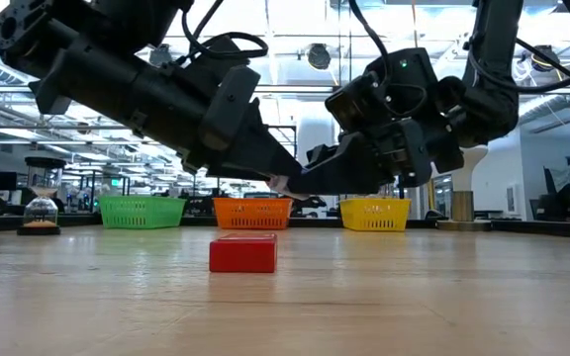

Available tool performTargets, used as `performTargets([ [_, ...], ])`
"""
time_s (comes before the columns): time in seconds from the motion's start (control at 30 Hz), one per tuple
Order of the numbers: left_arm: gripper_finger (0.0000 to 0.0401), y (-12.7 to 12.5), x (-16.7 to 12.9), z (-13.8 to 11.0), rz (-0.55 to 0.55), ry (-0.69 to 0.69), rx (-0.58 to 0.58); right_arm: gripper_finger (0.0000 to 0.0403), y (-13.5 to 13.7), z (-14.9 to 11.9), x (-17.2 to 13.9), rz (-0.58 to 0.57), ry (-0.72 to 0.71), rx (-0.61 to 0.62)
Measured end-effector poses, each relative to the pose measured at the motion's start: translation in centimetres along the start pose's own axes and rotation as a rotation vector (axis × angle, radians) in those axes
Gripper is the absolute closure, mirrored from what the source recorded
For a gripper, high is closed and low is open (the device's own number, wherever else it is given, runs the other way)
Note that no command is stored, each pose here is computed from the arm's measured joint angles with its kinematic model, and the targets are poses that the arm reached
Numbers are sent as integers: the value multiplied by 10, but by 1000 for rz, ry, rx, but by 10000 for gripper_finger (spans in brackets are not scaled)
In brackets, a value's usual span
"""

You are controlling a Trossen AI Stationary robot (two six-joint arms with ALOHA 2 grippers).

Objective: Pick & Place Office items
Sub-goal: Put the purple charger adaptor into the green bin

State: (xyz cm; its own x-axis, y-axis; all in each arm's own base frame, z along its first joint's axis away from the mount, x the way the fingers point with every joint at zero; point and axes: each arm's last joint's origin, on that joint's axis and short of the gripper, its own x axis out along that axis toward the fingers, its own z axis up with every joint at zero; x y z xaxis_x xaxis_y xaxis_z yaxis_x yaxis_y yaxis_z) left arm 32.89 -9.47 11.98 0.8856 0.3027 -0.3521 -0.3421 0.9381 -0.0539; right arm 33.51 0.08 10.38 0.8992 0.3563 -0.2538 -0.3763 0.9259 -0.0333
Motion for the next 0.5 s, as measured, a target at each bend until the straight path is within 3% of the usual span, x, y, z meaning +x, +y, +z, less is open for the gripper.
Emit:
performTargets([
  [0.2, 263, 0, 0, 0, -5, 1, 8, 272, 0, 0, 0, -3, -3, 2],
  [0.37, 266, -1, 0, 0, -6, -1, 19, 266, 0, 0, 0, -4, -4, 2],
  [0.5, 266, -1, 0, 0, -7, 0, 33, 235, 0, 0, 0, -19, 4, 12],
])
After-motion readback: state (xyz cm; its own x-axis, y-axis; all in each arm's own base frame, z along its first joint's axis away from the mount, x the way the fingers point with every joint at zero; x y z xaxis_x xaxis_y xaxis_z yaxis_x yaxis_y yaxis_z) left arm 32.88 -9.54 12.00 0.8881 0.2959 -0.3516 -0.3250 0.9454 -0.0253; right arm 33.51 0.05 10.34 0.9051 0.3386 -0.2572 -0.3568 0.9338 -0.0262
